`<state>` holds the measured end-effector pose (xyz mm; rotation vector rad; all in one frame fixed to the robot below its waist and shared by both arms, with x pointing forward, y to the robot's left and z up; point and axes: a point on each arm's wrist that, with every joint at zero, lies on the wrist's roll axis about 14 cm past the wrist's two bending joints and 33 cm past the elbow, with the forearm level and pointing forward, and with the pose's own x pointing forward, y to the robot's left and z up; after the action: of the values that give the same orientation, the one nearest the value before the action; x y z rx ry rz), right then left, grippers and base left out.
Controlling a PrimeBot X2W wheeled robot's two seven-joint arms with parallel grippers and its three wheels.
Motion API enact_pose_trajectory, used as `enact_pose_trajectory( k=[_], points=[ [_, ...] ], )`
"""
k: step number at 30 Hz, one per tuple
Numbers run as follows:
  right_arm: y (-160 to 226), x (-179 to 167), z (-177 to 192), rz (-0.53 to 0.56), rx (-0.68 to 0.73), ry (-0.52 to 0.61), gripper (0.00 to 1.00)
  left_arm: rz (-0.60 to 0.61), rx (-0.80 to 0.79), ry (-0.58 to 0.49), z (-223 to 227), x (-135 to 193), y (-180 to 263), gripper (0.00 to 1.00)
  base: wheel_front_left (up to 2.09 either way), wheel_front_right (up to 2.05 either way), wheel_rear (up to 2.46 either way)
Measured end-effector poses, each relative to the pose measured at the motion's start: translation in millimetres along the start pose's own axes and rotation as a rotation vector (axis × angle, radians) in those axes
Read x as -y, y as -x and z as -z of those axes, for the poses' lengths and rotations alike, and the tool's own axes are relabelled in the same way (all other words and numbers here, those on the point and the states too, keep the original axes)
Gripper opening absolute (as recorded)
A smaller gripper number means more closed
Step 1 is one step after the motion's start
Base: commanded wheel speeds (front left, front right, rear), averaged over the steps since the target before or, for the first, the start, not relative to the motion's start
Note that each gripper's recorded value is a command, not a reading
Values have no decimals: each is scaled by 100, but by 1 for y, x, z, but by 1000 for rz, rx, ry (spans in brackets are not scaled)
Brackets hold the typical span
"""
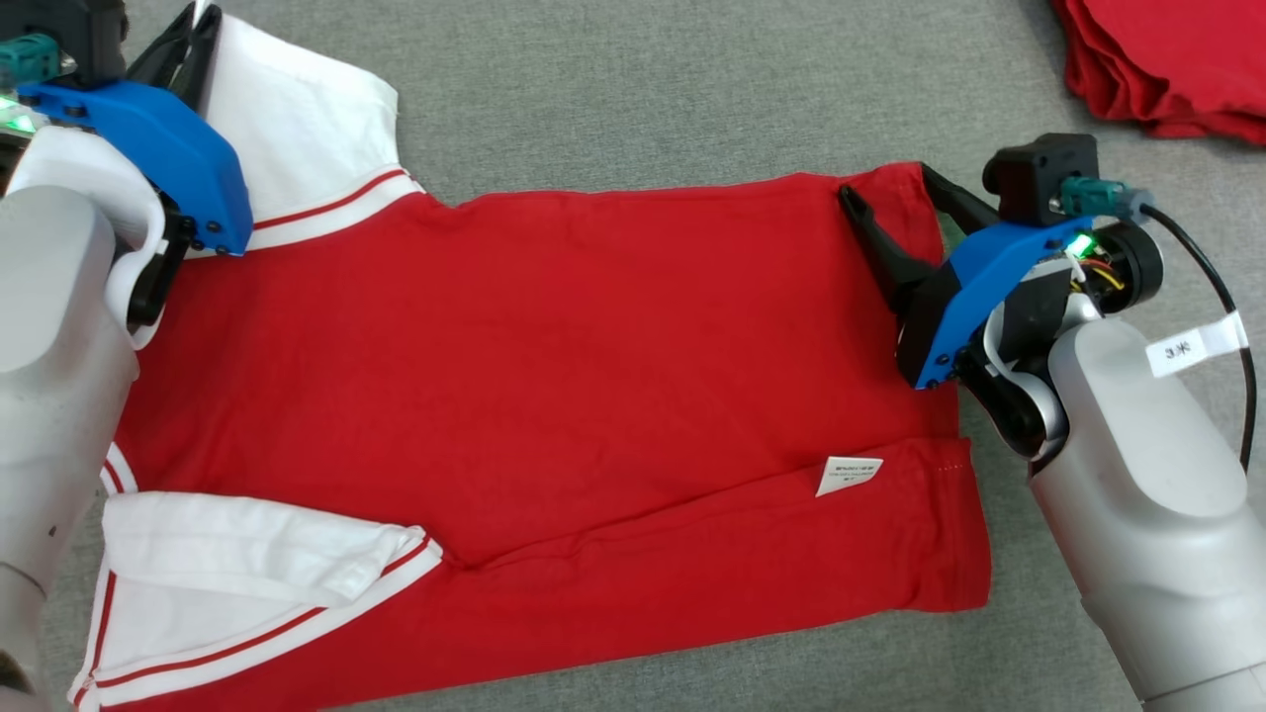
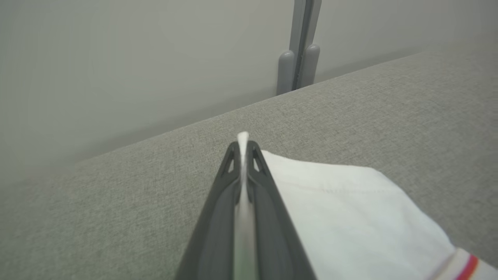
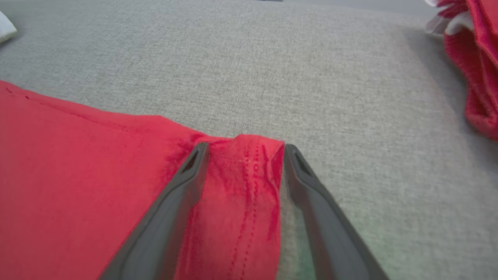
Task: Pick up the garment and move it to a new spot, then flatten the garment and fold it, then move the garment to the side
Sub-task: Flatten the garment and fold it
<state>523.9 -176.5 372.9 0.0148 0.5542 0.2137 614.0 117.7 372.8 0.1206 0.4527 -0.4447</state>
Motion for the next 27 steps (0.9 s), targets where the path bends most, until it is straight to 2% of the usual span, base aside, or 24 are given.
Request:
enact_pose_trajectory(
  k=[1, 2, 7, 12, 27],
  points=[
    [-2, -2, -1, -6, 0, 1, 46, 1, 7, 1, -1, 0, 1, 0, 0, 0, 0],
    [-3, -5, -1, -14, -3, -1, 0, 2, 14, 1, -3, 1, 2, 0, 0, 0, 0],
    [-2, -9, -7, -23, 17, 2, 0, 3, 85, 5, -20, 2, 10, 0, 0, 0, 0],
    [9, -6, -28, -9, 133, 6, 0, 6, 165, 20, -38, 7, 26, 0, 0, 0, 0],
    [50, -21, -37, -19, 298, 12, 0, 15, 322, 84, -51, 26, 111, 0, 0, 0, 0]
  ],
)
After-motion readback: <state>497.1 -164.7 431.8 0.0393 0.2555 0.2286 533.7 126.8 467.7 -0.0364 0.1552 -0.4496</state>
